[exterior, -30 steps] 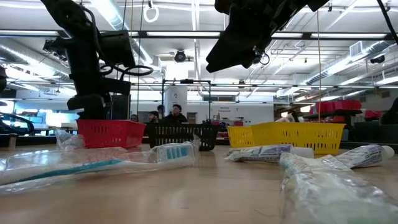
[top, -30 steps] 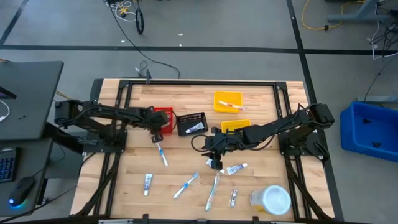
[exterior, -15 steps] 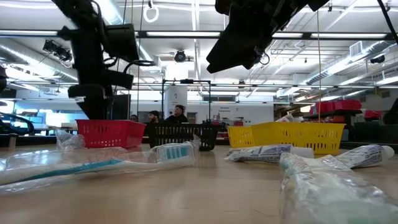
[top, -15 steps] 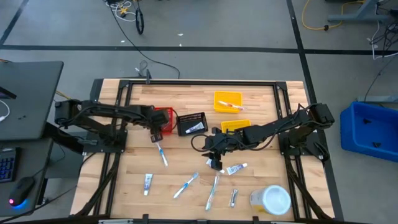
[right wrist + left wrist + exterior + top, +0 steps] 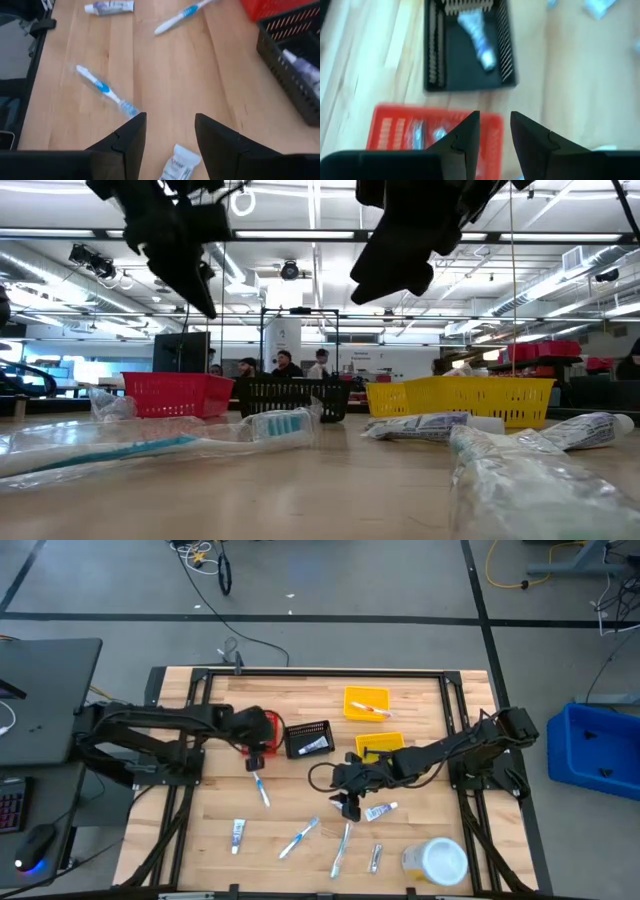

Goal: Pick & Place Travel size toiletries
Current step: Put the white toothpaste into the black bin

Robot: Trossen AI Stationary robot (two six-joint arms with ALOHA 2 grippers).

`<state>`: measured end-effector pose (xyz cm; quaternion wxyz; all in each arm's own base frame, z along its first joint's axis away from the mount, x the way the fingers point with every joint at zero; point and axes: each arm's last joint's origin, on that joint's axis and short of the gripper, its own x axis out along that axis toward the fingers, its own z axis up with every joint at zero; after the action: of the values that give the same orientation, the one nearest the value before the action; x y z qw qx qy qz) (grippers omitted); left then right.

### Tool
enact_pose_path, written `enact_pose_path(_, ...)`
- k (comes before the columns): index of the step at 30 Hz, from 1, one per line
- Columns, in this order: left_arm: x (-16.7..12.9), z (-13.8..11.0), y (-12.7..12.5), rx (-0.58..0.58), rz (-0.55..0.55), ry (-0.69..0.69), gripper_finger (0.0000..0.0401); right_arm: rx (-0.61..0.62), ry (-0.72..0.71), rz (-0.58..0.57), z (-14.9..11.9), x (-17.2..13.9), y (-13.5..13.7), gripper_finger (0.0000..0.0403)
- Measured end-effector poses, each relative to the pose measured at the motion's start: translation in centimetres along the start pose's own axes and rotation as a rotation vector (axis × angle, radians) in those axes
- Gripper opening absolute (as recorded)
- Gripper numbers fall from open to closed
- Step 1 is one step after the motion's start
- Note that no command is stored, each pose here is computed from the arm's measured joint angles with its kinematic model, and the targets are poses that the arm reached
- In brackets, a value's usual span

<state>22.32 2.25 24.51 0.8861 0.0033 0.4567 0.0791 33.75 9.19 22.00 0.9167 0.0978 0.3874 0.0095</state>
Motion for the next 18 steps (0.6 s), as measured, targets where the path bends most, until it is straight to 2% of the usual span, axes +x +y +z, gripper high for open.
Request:
enact_pose_path(10,0.5,-0.4,-4.3,0.108,-0.122,-0.2,0.0116,0.005,0.027,-0.002,-0.4,-0.1,0.4,0.0162)
enact_pose_path(18,0.9,-1.5,-6.6,0.069,-0.205,-0.238,0.0116,0.004,0.035,0.014,-0.5,-0.1,0.4,0.0151)
